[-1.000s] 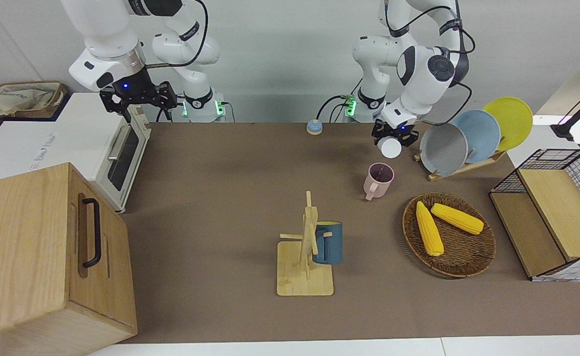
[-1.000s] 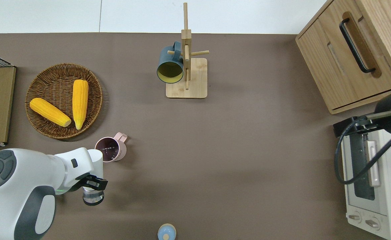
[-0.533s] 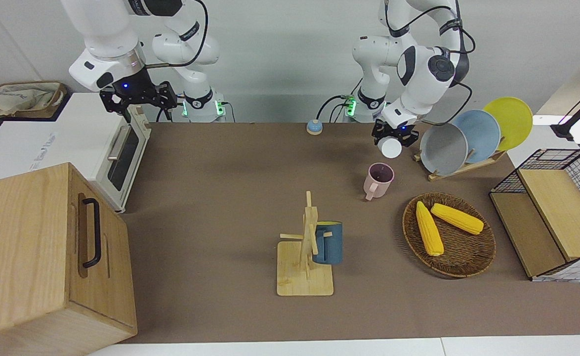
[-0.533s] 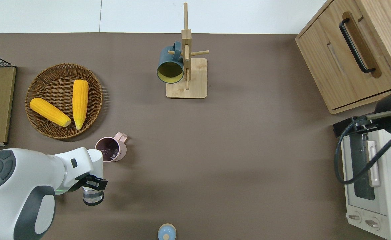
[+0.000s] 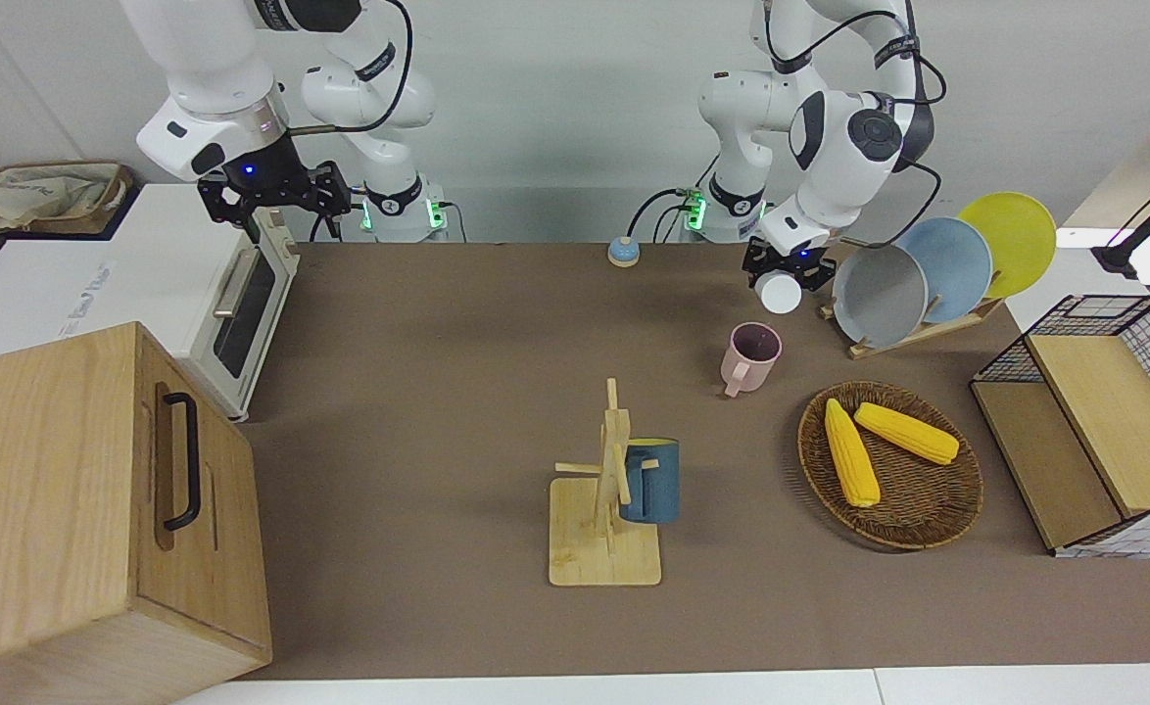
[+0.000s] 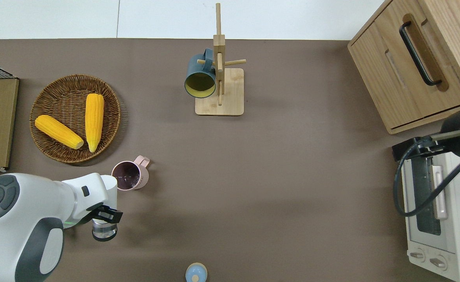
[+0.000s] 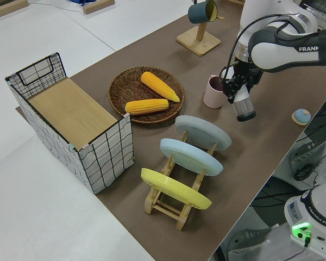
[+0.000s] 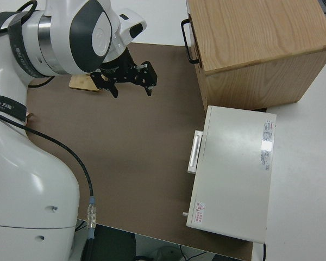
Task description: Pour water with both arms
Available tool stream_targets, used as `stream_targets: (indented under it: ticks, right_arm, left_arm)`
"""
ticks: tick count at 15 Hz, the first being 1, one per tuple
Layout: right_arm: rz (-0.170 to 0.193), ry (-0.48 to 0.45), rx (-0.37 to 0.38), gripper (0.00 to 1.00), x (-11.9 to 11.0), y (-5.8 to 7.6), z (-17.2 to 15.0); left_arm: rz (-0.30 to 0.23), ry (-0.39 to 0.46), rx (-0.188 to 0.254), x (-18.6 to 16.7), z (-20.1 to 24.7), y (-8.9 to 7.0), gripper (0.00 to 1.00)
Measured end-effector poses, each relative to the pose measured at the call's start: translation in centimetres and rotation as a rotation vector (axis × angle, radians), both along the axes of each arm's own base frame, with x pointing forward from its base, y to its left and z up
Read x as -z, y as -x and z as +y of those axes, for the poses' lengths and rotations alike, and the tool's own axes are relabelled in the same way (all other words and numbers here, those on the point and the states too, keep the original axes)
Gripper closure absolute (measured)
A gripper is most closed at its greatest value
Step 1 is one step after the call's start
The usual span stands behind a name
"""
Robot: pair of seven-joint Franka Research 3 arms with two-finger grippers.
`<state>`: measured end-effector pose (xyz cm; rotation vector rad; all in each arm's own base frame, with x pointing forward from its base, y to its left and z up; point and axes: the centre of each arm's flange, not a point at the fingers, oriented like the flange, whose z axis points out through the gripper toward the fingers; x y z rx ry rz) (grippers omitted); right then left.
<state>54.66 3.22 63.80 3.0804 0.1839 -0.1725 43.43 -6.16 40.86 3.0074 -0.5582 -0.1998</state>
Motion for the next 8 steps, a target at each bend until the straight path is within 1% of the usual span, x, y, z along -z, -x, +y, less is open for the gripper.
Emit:
stream_targets:
  ticks: [3,5,8]
  right_arm:
    - [0.0,0.0,0.0,0.01,0.0,0.0,0.0]
    - [0.0,0.0,0.0,0.01,0.0,0.0,0.0]
    - [0.0,0.0,0.0,0.01,0.0,0.0,0.0]
  left_arm:
    - [0.026,-0.006,-0.002,-0.3,-0.1,-0.8,0.36]
    - [0.033,-0.008,-0.005,-0.2,-0.2,-1.3,0.36]
    - [0.045,-0.011,-0.005,0.0,-0.2,-1.4,0.36]
